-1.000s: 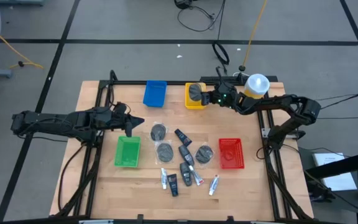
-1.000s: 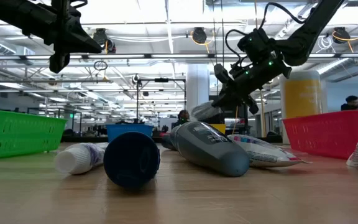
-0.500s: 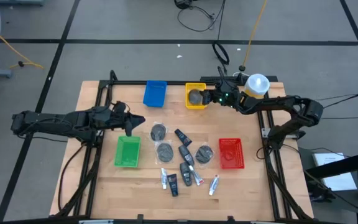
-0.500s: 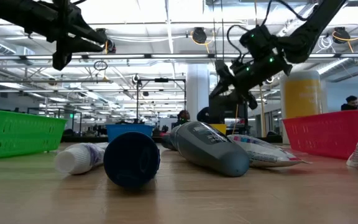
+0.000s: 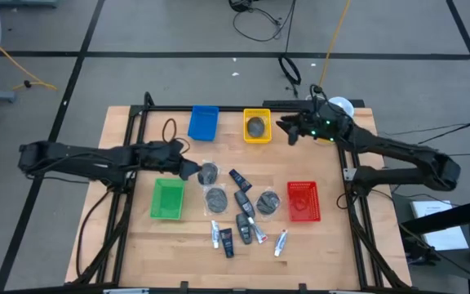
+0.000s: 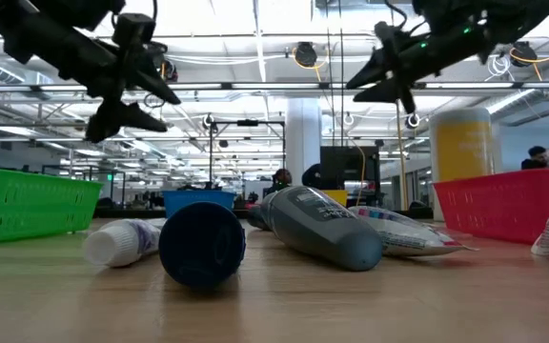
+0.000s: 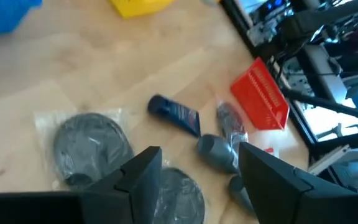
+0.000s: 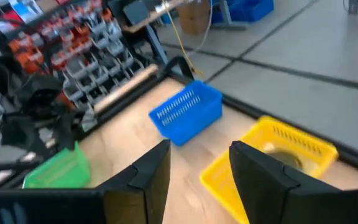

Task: Pick & Place Travel size toiletries
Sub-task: Put the white toothpaste into the green bin

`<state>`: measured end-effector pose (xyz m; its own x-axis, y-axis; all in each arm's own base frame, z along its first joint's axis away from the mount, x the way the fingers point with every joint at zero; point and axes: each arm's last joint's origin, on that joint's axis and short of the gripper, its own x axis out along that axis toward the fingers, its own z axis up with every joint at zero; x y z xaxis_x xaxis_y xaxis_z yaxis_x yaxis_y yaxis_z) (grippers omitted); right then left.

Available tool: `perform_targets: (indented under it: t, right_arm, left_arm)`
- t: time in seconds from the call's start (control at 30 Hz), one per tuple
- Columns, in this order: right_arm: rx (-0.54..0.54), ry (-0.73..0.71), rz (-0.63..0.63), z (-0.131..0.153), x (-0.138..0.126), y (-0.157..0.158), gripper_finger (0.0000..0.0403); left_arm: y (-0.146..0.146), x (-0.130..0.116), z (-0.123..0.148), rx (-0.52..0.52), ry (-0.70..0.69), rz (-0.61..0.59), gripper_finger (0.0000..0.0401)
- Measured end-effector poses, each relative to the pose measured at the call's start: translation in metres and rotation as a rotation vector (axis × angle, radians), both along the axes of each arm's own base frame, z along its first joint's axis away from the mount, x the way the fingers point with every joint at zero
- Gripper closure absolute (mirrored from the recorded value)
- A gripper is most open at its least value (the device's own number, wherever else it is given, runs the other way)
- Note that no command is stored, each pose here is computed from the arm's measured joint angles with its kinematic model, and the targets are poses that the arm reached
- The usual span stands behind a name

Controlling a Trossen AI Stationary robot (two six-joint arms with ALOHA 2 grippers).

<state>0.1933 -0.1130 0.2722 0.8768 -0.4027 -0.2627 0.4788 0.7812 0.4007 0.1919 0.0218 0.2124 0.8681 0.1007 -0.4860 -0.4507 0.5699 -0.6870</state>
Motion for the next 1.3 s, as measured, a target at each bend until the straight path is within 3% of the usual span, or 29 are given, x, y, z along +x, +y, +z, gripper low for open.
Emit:
perform_targets:
  t: [0.3, 0.4, 0.57, 0.8, 1.03, 1.3]
  right_arm:
    - [0.014, 0.103, 0.043, 0.000, -0.015, 0.017, 0.0247]
    - [0.022, 0.122, 0.047, -0.002, -0.015, 0.017, 0.0248]
    - [0.030, 0.142, 0.048, -0.004, -0.016, 0.017, 0.0247]
    - [0.023, 0.176, 0.057, -0.006, -0.017, 0.018, 0.0248]
    - [0.023, 0.174, 0.055, -0.006, -0.017, 0.018, 0.0248]
    - [0.019, 0.191, 0.062, -0.008, -0.017, 0.018, 0.0248]
  left_arm:
    - [0.001, 0.026, 0.024, 0.117, 0.021, -0.176, 0.0219]
    - [-0.003, 0.035, 0.034, 0.058, 0.040, -0.251, 0.0226]
    - [-0.022, 0.047, 0.042, -0.133, 0.121, -0.328, 0.0238]
    - [-0.064, 0.063, 0.053, -0.266, 0.157, -0.305, 0.0253]
    - [-0.100, 0.074, 0.040, -0.395, 0.247, -0.236, 0.0254]
    - [-0.135, 0.086, 0.008, -0.449, 0.322, 0.030, 0.0254]
